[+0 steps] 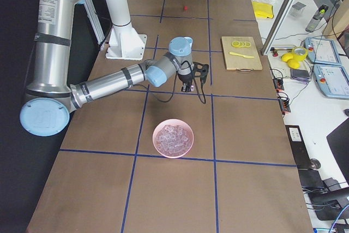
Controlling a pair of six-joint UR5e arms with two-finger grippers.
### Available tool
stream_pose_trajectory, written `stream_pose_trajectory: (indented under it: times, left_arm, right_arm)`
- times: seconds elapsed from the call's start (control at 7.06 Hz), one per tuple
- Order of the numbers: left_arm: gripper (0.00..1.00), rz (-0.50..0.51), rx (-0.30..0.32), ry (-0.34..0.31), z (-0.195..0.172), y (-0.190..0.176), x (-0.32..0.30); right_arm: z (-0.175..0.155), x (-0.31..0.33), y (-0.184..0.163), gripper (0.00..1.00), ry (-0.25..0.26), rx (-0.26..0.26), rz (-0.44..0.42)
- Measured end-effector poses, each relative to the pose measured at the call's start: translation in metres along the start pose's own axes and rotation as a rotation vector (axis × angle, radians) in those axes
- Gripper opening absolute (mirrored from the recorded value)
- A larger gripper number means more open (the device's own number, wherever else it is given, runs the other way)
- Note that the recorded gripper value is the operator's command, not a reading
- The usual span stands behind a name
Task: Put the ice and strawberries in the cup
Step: 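Carry the ice cube with the right gripper over the blue cup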
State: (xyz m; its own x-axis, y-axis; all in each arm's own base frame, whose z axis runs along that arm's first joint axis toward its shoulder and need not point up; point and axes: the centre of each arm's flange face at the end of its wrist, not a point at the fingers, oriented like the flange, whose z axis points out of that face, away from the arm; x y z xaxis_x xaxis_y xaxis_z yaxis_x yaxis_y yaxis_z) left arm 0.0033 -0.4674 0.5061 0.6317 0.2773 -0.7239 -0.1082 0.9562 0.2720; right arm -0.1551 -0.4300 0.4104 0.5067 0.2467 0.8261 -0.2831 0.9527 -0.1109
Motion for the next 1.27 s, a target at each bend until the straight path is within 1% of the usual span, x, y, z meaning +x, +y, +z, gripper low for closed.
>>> stream_pose_trajectory:
  times: [0.14,0.28,0.42,0.57,0.71,0.85,0.99,1.13,1.27]
  left_arm:
    - [1.00,-0.001,-0.001,0.000,0.000,0.000,0.000]
    - [1.00,-0.001,-0.001,0.000,0.000,0.000,-0.001]
    - [1.00,-0.002,-0.001,0.000,0.000,0.001,-0.001]
    - [1.00,-0.003,-0.001,0.000,0.000,0.001,-0.001]
    - [1.00,-0.003,-0.002,0.000,0.000,0.001,-0.001]
    - [1.00,-0.006,-0.005,0.000,0.002,0.004,-0.003]
    - [1.00,-0.010,-0.010,0.000,0.003,0.007,-0.004]
    - [1.00,-0.011,-0.011,0.000,0.004,0.008,-0.005]
    - [1.00,-0.009,-0.009,0.000,0.003,0.009,-0.003]
  right_arm:
    - [0.018,-0.066,0.017,0.00,-0.047,-0.030,0.052]
    - [0.040,-0.129,0.040,0.00,-0.076,-0.053,0.086]
    - [0.062,-0.195,0.063,0.00,-0.092,-0.067,0.120]
    - [0.085,-0.257,0.085,0.00,-0.096,-0.070,0.152]
    - [0.110,-0.314,0.106,0.00,-0.098,-0.055,0.180]
    - [0.132,-0.360,0.119,0.00,-0.098,-0.041,0.202]
    - [0.149,-0.390,0.126,0.00,-0.090,-0.033,0.219]
    - [0.162,-0.405,0.129,0.02,-0.080,-0.016,0.227]
    - [0.171,-0.409,0.132,0.11,-0.069,-0.005,0.226]
